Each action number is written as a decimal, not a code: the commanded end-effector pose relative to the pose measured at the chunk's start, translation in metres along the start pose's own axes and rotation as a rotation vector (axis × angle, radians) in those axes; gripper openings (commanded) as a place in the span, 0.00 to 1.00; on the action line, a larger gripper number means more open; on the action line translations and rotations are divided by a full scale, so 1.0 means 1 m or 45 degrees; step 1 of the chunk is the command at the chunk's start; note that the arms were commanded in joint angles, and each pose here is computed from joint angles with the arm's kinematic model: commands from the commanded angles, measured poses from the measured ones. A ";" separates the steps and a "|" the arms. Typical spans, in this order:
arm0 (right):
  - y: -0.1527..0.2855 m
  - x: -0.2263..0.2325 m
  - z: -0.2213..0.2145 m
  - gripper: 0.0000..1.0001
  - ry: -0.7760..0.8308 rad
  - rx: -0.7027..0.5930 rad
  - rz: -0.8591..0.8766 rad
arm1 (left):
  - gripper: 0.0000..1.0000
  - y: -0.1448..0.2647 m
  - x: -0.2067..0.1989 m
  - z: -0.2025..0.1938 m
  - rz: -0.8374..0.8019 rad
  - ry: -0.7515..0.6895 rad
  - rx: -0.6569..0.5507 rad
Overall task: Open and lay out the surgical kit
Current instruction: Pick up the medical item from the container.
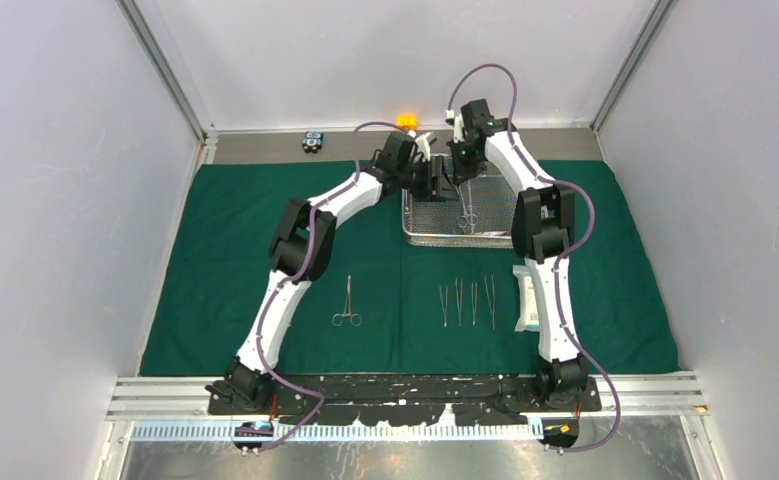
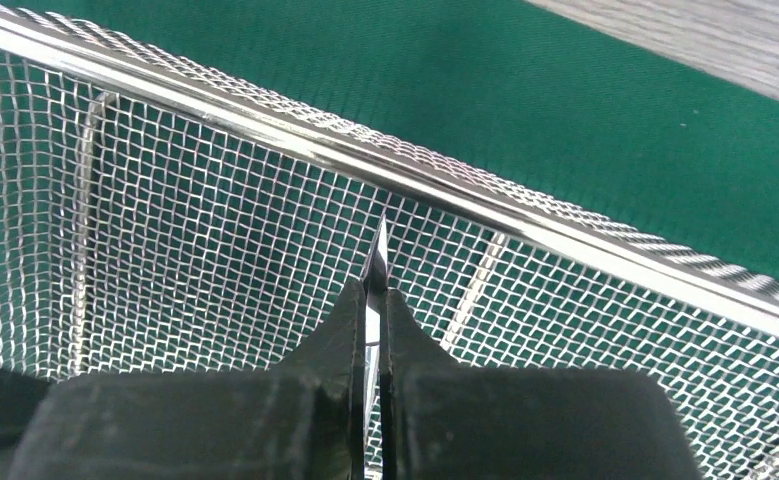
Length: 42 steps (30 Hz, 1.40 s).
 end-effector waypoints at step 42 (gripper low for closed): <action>0.070 0.020 0.041 0.01 -0.036 -0.238 0.110 | 0.14 -0.053 -0.001 0.026 -0.200 -0.045 -0.243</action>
Point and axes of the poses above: each gripper's point midway between its finger pads, its own y axis back along the fingers, its own x axis along the line the jaws close on, z = x × y, the point moved 5 cm from there along y, back along the fingers, and after that the axes turned 14 degrees about -y, right-handed, at the moved point
